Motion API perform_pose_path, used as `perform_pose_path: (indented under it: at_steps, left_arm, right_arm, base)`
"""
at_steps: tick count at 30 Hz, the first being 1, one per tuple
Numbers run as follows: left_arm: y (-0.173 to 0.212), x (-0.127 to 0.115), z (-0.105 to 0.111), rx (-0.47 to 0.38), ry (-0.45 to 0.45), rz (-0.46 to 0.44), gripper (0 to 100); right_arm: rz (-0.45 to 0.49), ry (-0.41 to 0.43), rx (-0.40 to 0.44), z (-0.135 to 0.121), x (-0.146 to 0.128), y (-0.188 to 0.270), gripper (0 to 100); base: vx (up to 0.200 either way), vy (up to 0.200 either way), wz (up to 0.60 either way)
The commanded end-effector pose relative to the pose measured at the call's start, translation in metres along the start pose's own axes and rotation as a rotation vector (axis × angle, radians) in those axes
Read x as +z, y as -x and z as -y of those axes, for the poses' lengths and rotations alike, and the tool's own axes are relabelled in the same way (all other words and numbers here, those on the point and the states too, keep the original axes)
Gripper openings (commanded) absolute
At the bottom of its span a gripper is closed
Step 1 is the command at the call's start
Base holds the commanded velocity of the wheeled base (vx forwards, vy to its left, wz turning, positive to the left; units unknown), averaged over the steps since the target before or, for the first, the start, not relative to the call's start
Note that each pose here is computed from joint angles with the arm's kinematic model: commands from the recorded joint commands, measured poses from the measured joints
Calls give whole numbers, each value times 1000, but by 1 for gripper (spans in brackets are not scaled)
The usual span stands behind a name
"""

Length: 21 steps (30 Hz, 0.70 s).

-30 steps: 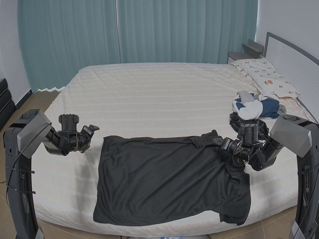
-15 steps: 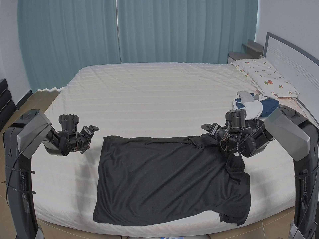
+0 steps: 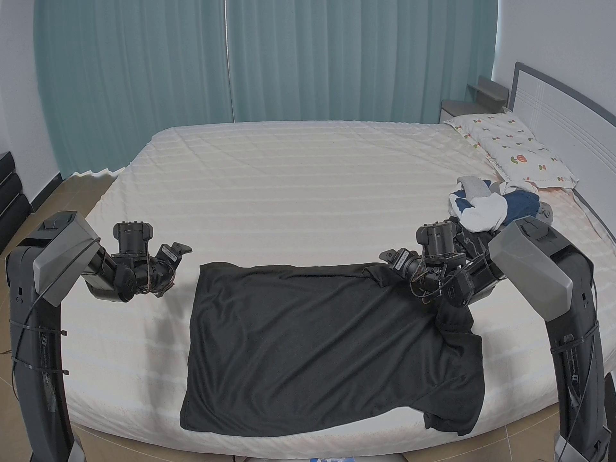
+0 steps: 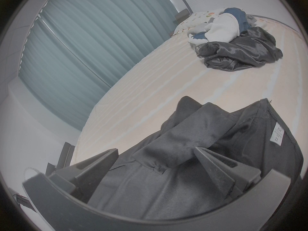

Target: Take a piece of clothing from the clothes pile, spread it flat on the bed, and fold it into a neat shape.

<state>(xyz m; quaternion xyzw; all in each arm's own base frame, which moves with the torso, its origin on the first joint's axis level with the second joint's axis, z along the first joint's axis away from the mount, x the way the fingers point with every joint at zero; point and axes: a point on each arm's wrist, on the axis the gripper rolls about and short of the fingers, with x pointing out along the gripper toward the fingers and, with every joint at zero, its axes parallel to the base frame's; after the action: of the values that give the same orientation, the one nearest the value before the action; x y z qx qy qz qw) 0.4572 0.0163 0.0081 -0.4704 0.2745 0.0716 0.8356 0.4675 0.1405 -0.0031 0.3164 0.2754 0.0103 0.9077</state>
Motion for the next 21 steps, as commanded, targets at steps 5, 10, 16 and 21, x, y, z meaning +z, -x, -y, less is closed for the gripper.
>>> perform_pose_path:
  at_steps: [5, 10, 16, 21]
  left_arm:
    - [0, 0, 0, 0, -1, 2, 100]
    - [-1, 0, 0, -1, -2, 3, 100]
    - [-1, 0, 0, -1, -2, 3, 100]
    - [-1, 1, 0, -1, -2, 3, 100]
  right_arm:
    - [-10, -17, -37, 16, -2, -7, 100]
    - [-20, -41, -53, 23, -7, -12, 100]
    - [-31, -49, -65, 22, -8, -8, 100]
    - [-33, -56, -87, 19, 1, -2, 100]
  base:
    - [0, 0, 0]
    - [0, 0, 0]
    - [0, 0, 0]
    - [0, 0, 0]
